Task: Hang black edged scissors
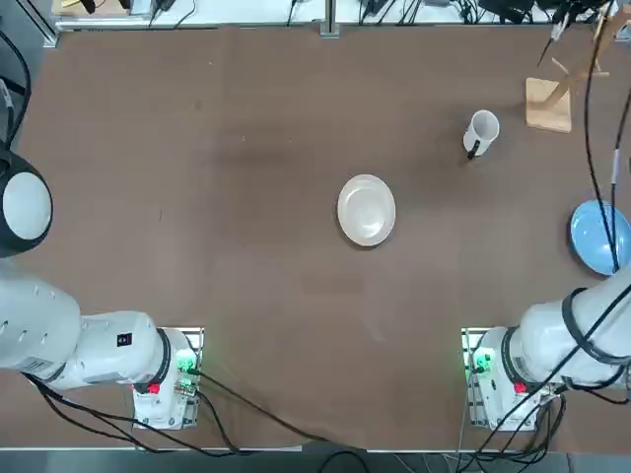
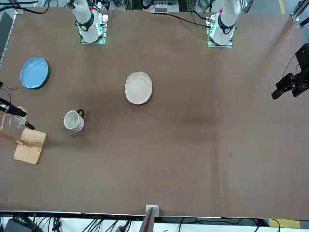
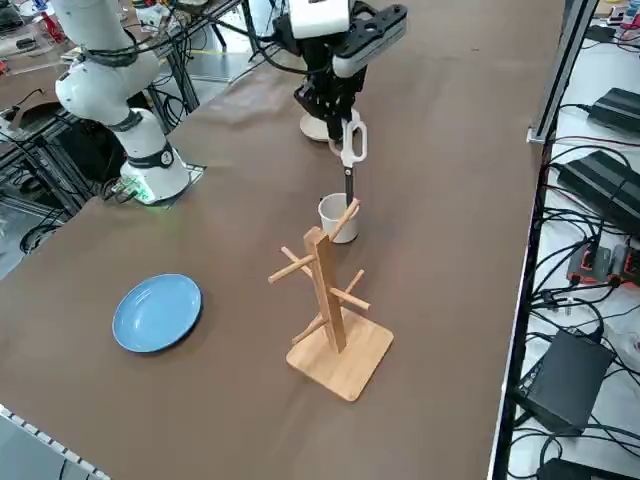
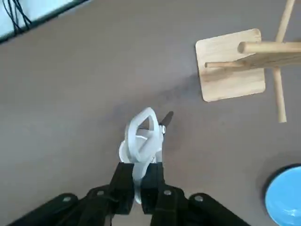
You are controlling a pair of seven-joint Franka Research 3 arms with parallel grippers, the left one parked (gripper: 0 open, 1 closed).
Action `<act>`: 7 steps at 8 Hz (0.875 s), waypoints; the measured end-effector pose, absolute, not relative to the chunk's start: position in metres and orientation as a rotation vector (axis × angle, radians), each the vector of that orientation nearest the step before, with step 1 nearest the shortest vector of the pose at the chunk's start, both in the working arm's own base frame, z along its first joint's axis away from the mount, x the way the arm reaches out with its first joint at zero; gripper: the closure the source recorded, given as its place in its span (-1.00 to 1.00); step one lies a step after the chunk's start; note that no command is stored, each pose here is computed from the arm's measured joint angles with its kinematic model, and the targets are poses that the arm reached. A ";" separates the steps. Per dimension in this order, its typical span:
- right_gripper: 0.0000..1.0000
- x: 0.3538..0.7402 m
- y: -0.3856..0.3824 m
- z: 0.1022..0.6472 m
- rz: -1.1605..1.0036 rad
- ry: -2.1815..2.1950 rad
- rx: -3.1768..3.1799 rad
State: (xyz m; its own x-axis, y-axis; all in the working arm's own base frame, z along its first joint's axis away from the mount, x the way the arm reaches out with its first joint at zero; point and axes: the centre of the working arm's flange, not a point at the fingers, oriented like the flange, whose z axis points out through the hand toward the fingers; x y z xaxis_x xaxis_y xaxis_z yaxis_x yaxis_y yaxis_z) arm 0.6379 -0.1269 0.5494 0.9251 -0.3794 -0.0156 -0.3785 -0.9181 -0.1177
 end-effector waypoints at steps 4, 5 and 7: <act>0.78 0.645 -0.175 0.560 -0.090 0.695 -2.785; 0.78 0.647 -0.189 0.558 -0.100 0.714 -2.761; 0.78 0.655 -0.200 0.545 -0.089 0.731 -2.748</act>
State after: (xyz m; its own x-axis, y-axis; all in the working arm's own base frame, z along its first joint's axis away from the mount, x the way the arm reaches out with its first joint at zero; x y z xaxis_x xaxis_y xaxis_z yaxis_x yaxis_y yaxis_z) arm 0.6548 -0.2004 0.5445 0.8688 -0.4949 -0.0156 -0.4766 -0.8272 -0.2976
